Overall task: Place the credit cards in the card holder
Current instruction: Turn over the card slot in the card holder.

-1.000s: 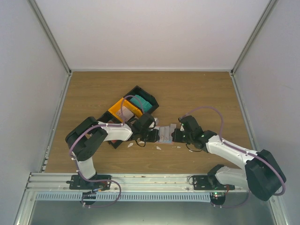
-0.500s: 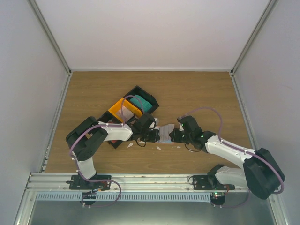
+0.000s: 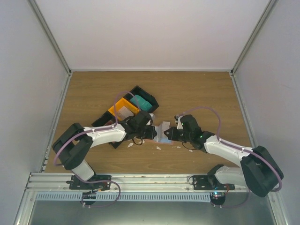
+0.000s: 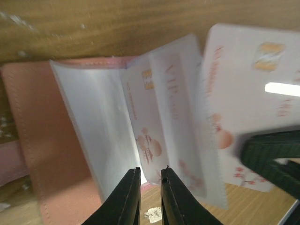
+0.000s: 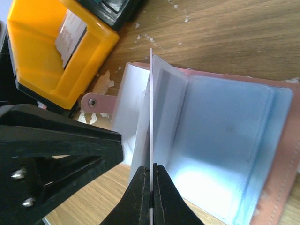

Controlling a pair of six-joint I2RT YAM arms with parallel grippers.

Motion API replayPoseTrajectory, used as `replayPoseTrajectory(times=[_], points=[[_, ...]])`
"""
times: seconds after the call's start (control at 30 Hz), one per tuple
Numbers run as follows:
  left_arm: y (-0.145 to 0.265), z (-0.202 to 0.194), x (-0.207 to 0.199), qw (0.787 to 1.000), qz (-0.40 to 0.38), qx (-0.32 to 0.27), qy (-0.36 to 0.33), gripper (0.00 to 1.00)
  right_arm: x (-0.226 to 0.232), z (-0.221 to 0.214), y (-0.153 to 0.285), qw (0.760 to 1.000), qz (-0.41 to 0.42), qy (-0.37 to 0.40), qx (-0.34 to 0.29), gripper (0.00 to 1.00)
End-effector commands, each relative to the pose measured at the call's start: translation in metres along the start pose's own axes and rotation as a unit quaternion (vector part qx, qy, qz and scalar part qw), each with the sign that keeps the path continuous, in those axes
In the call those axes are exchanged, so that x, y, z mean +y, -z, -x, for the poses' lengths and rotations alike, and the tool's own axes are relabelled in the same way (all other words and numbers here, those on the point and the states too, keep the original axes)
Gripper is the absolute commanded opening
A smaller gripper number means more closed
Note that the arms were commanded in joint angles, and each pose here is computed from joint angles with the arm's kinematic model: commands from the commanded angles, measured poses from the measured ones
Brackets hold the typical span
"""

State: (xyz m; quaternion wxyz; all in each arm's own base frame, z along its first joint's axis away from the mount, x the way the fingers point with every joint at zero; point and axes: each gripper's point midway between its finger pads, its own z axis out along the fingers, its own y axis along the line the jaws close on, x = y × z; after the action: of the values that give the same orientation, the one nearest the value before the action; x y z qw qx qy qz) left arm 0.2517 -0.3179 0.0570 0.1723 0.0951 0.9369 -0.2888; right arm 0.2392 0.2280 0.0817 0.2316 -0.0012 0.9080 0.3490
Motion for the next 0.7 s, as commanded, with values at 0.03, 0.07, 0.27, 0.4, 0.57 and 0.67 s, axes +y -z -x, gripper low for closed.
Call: replayPoseTrajectory(times=[0.03,0.07,0.27,0.4,0.57,0.67], points=[[0.03,0.016,0.01,0.998,0.041,-0.058,0.001,0.18,0.015,0.0,-0.01,0.999,0.044,0.005,0.008,0.01],[0.034,0.018,0.012,0.997,0.044,-0.065,0.004,0.18,0.015,-0.001,-0.013,0.999,0.046,0.004,0.012,0.01],[0.044,0.014,0.003,0.998,0.002,-0.068,-0.011,0.18,0.013,-0.002,-0.029,0.998,0.047,0.016,0.026,0.0],[0.047,0.012,0.002,0.998,-0.013,-0.065,-0.012,0.18,0.015,-0.005,-0.039,0.997,0.061,0.013,0.039,0.0],[0.045,0.01,-0.001,0.997,-0.036,-0.061,-0.02,0.2,0.012,-0.004,-0.038,0.998,0.05,0.012,0.037,0.0],[0.039,0.008,-0.001,0.998,-0.038,-0.052,-0.024,0.22,0.014,0.006,-0.026,0.999,0.036,0.021,0.012,0.01]])
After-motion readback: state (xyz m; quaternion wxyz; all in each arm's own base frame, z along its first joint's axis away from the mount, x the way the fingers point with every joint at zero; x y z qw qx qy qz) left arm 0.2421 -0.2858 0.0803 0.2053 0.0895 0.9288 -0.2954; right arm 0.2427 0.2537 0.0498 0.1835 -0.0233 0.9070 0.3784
